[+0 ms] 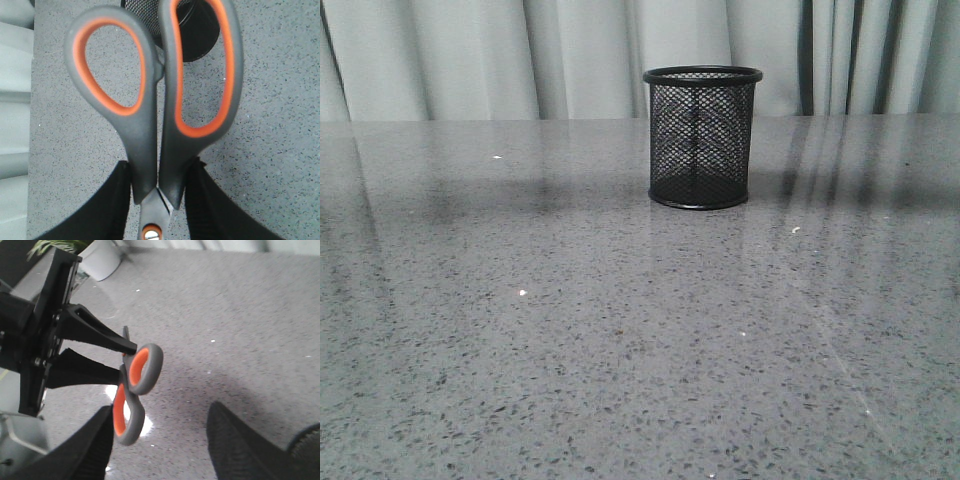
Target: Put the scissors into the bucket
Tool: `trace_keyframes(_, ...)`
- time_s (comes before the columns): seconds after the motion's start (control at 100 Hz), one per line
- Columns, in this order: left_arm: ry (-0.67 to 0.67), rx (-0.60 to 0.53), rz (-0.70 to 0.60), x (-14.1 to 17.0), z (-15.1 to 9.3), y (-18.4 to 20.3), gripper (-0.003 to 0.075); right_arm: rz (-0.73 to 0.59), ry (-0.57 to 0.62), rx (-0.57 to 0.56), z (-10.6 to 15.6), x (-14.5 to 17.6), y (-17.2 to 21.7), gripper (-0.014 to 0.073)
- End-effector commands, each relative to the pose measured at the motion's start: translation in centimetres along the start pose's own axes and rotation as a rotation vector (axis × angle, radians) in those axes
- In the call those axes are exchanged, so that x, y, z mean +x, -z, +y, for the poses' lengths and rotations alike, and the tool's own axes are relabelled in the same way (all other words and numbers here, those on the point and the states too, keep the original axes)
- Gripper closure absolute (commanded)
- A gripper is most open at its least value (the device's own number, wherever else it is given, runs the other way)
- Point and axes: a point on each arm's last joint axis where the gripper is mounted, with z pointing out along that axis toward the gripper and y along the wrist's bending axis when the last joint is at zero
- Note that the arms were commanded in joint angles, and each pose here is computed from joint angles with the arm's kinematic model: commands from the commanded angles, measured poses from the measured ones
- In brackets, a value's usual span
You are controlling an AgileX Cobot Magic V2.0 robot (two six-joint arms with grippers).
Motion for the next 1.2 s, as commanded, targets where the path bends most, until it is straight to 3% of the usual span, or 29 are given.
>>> trace_keyframes(0.0,-0.002,-0.106,-0.074,-1.7,0.3,2.5,0.0627,-0.064,-0.004,-0.085,1.4,-1.6,0.1,0.0190)
trace_keyframes(0.6,0.008,-0.127,-0.102,-1.9,0.5,2.5,0.0627,-0.016,-0.026,-0.145,1.5,-1.0,-5.8,0.0200)
trace_keyframes(0.67,0.008,-0.127,-0.102,-1.9,0.5,2.5,0.0627,-0.014,-0.027,-0.150,1.4,-1.1,-6.0,0.0264)
trace_keyframes(0.91,0.008,-0.129,-0.102,-1.9,0.5,2.5,0.0623,-0.024,-0.016,-0.156,1.7,-1.5,-5.8,0.0627)
trace_keyframes(1.05,0.011,-0.132,-0.114,-2.1,0.5,2.7,0.0579,-0.017,-0.015,-0.161,1.8,-1.4,-5.8,0.0669)
trace_keyframes(1.19,0.016,-0.135,-0.134,-2.3,0.4,2.8,0.0385,-0.015,-0.013,-0.161,1.8,-1.4,-5.8,0.0669)
